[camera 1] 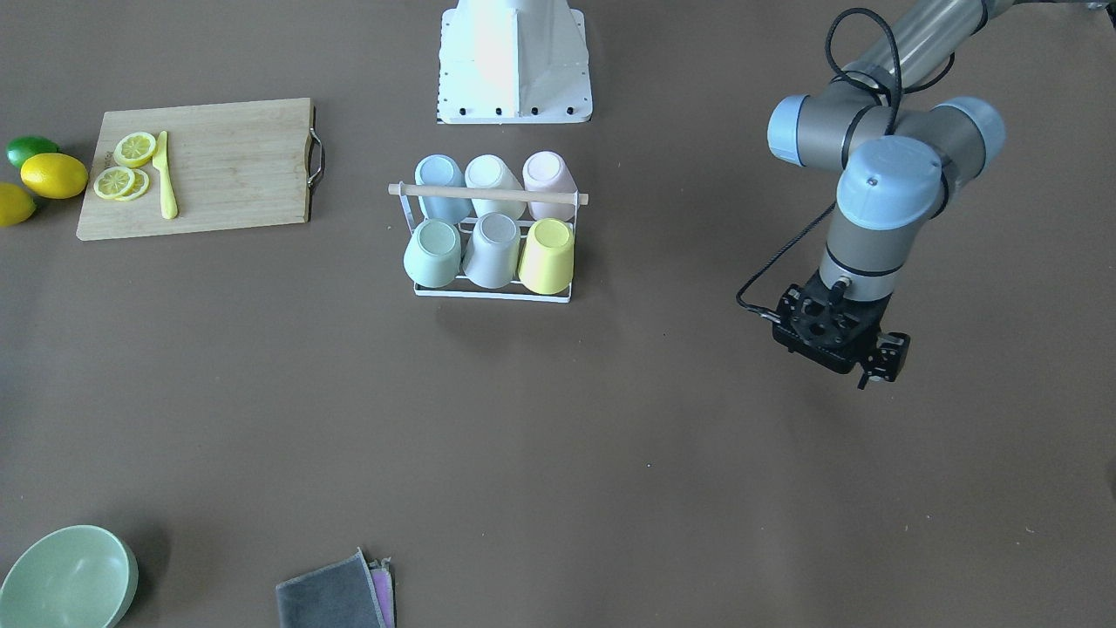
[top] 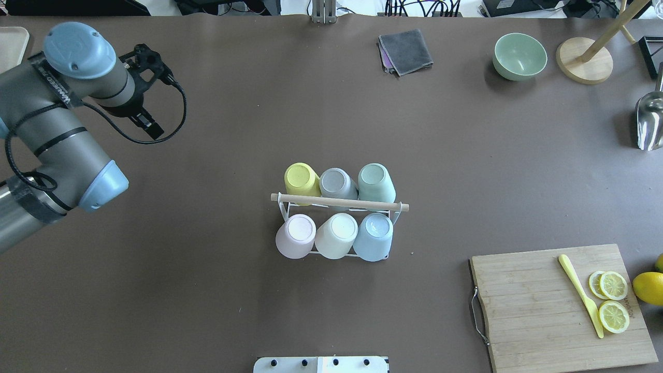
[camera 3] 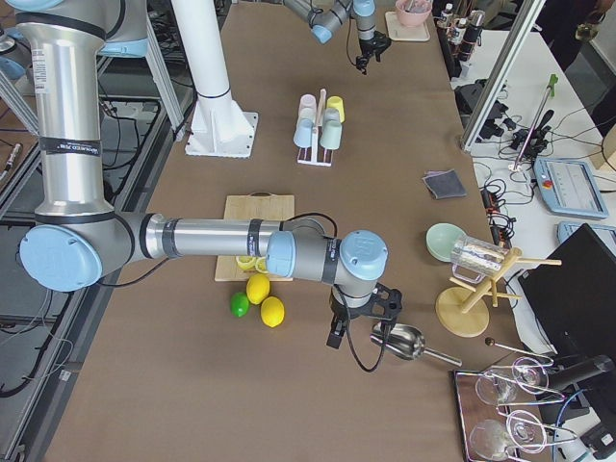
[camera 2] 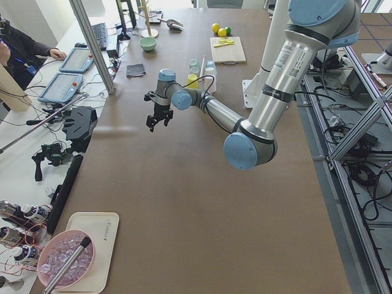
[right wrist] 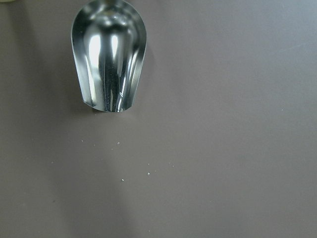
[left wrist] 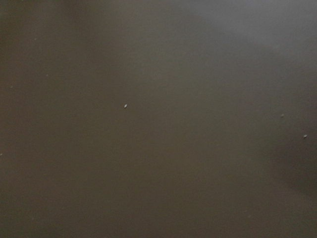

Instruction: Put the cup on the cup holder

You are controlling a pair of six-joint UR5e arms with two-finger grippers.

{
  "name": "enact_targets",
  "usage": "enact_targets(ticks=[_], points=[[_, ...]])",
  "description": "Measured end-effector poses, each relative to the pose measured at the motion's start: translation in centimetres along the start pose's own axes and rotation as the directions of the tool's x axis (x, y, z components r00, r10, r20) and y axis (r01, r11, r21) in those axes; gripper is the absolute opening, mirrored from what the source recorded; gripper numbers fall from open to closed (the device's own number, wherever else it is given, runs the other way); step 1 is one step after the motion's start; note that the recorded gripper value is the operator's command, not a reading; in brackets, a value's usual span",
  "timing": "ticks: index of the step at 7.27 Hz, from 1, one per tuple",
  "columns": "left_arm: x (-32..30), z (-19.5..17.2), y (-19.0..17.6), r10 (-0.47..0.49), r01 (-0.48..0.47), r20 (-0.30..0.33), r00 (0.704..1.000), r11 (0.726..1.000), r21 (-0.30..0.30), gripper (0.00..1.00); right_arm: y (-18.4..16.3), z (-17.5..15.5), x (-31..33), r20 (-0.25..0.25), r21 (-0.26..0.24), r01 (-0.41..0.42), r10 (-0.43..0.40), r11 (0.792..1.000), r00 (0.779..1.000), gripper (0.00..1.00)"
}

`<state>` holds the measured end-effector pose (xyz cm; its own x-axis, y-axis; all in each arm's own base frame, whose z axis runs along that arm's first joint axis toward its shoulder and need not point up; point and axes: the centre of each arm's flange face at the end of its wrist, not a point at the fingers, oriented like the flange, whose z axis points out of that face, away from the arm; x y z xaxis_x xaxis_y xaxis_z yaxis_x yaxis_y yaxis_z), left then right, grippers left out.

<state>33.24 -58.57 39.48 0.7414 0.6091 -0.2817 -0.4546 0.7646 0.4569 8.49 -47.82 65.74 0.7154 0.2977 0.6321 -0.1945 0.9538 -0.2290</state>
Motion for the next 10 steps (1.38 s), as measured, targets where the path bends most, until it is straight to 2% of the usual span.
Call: enact_targets(ticks=[1,2,3,4,5,6,8,9,10], points=[[-3.6,-0.3,1.9,-0.072,0.075,0.042,0.997,0.993,-0.087,0.98,0.1,0.2,0.2,-0.001,-0.002,-0.002,0.002,1.000,1.000,1.00],[-7.5,-0.4,4.4,-0.161,0.171,0.074,0.984,0.975,-0.140,0.98,0.2,0.3,0.3,-0.002,-0.004,-0.004,0.004,1.000,1.000,1.00],[-10.9,-0.2,7.1,-0.300,0.307,0.066,0.952,0.936,-0.172,0.98,0.2,0.4,0.3,-0.002,-0.006,-0.006,0.006,1.000,1.000,1.00],[-13.8,0.2,10.5,-0.457,0.450,0.018,0.889,0.867,-0.215,0.98,0.2,0.4,0.3,0.000,-0.005,-0.006,0.006,1.000,1.000,1.00],[-17.0,0.3,14.3,-0.580,0.556,-0.024,0.814,0.791,-0.256,0.98,0.2,0.3,0.3,0.003,-0.004,-0.005,0.005,1.000,1.000,1.00],[-20.8,0.0,18.5,-0.670,0.639,-0.029,0.741,0.718,-0.275,0.98,0.3,0.3,0.3,0.003,-0.004,-0.005,0.005,1.000,1.000,1.00],[-28.2,-1.6,28.0,-0.806,0.779,0.006,0.591,0.569,-0.263,0.98,0.3,0.5,0.4,0.000,-0.009,-0.009,0.009,1.000,1.000,1.00],[-30.7,-2.4,32.3,-0.835,0.810,0.014,0.550,0.529,-0.254,0.98,0.3,0.6,0.5,0.000,-0.010,-0.010,0.010,1.000,1.000,1.00],[-32.5,-3.1,36.1,-0.833,0.809,0.006,0.553,0.535,-0.245,0.98,0.3,0.6,0.5,0.001,-0.011,-0.011,0.011,1.000,1.000,1.00]])
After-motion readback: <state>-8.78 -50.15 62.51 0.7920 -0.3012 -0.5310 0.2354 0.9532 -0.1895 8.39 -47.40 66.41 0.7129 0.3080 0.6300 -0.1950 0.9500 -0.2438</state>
